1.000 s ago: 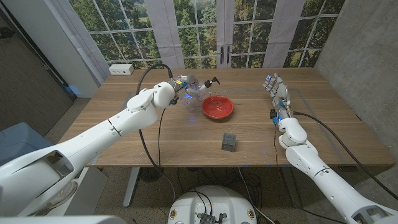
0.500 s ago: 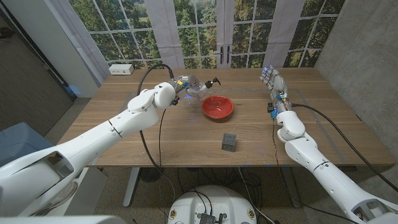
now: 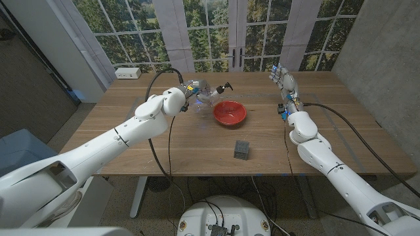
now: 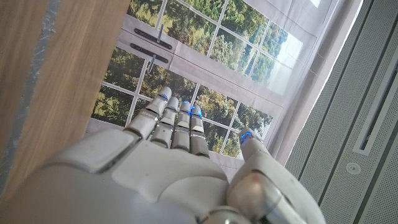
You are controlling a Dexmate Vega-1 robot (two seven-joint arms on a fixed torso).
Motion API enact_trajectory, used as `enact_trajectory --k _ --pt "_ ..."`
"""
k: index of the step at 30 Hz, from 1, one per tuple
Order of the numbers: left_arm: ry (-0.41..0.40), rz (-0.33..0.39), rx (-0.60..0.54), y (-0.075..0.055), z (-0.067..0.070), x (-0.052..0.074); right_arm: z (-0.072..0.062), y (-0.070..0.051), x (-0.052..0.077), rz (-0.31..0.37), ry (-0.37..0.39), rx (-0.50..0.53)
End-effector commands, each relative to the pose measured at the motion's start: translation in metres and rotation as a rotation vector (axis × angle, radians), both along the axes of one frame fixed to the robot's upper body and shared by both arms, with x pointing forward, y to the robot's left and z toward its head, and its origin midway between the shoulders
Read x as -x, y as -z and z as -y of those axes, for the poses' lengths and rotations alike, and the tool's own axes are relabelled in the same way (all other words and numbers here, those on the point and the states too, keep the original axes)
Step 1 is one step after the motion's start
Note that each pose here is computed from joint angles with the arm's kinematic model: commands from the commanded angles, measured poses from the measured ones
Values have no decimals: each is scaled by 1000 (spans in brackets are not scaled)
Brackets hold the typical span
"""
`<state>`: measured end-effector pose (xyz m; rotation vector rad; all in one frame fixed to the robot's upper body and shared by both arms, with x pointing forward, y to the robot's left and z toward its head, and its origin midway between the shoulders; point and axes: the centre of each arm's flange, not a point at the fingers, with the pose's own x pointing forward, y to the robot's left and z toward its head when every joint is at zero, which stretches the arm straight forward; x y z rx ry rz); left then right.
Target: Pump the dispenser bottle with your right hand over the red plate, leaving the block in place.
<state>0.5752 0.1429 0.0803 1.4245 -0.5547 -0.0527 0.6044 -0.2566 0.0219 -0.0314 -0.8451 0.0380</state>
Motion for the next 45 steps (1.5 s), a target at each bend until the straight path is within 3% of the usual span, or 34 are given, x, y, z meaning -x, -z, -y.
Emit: enact_trajectory --k 1,25,45 --pt "6 -3 4 1 -1 0 -19 -13 1 21 29 55" --pt "-7 -7 -5 2 4 2 -53 -21 -4 45 25 156" --pt "-8 -2 -5 3 6 4 -84 -18 -6 53 9 228"
